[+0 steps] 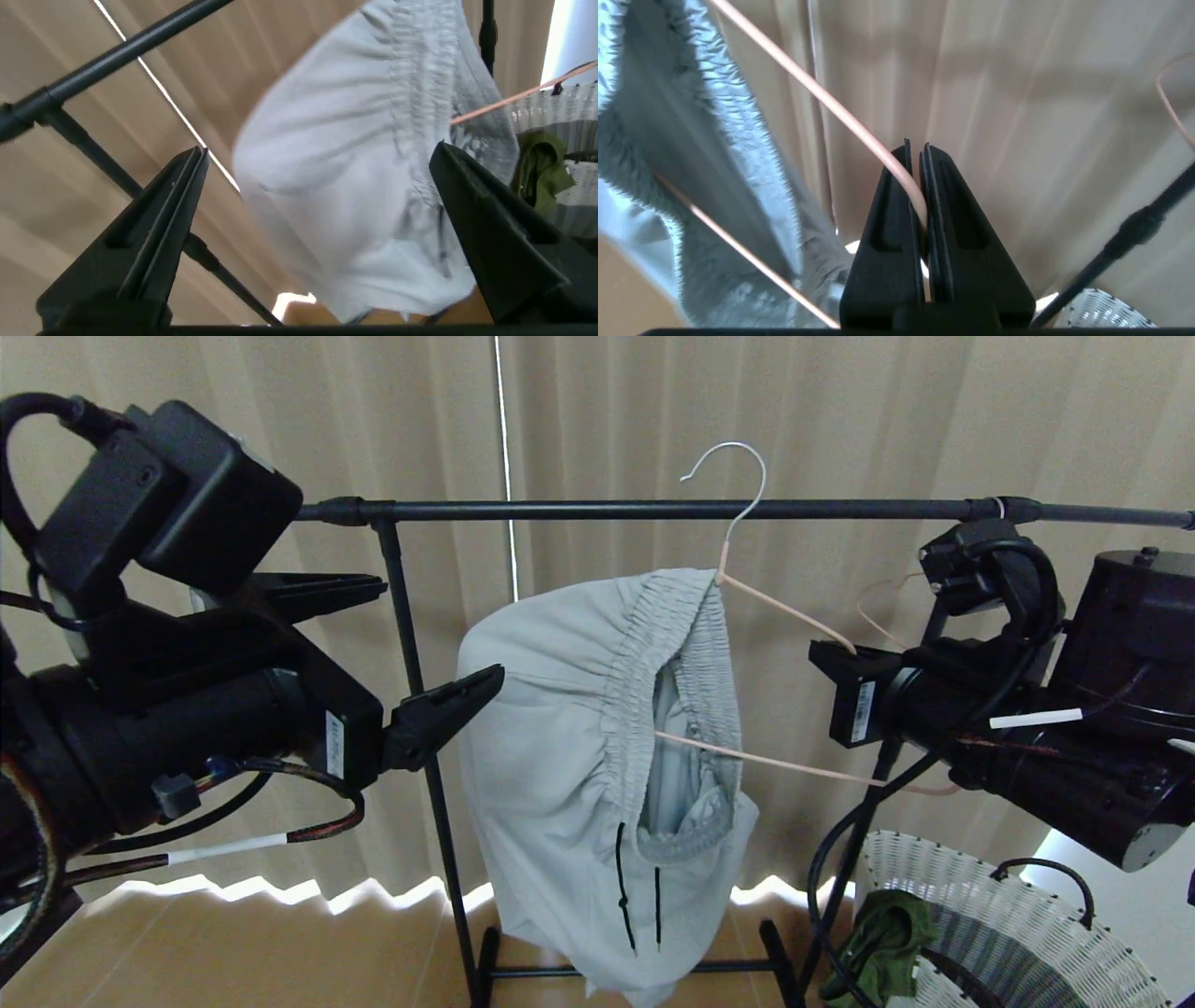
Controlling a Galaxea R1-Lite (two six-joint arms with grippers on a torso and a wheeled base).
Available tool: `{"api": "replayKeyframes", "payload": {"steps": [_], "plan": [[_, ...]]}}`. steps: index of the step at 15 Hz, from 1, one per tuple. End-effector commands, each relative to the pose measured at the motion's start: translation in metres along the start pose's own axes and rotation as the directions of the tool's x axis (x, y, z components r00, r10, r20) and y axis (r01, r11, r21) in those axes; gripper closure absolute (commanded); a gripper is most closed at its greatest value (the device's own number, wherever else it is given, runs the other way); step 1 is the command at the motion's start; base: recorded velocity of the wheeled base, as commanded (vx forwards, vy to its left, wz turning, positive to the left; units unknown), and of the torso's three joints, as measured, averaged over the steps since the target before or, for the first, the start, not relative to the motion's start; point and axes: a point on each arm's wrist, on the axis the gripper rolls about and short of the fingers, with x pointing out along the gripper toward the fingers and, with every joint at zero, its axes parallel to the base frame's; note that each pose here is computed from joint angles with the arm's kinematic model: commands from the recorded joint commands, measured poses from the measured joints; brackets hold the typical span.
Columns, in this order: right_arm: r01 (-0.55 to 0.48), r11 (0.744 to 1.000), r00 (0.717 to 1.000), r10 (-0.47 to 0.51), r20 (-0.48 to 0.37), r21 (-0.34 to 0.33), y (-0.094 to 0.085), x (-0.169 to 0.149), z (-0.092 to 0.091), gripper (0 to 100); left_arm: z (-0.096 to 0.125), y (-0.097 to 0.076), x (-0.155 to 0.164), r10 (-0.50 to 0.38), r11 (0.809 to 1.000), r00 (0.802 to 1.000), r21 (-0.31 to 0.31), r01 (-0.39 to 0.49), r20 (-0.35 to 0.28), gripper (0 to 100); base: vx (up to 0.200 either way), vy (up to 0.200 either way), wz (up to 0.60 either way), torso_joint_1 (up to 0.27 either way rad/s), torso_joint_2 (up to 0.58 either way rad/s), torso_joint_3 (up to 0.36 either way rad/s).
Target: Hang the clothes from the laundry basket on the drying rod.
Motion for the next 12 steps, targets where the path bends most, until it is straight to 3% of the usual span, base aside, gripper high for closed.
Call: {"api": "replayKeyframes", "payload": {"steps": [1,9,12], "plan": [[0.011,1.000,1.000,-0.011,0.010,0.005,-0.004,-0.003,0.002,100,0.000,0.000,0.001,-0.013,1.000,1.000,0.010,0.013,0.007,0,0.000,0.000,0.00,0.000,0.00,0.000],[0.022,0.999,1.000,-0.023,-0.011,-0.028,-0.015,-0.008,-0.005,100,-0.001,-0.003,0.015,-0.035,0.999,0.999,0.022,0.034,0.035,0,0.000,0.000,0.00,0.000,0.00,0.000],[0.006,0.998,1.000,-0.007,-0.018,-0.055,-0.020,-0.007,-0.006,100,0.000,0.000,0.025,-0.043,0.989,0.999,0.141,0.038,0.028,0,0.000,0.000,0.00,0.000,0.00,0.000]]}}
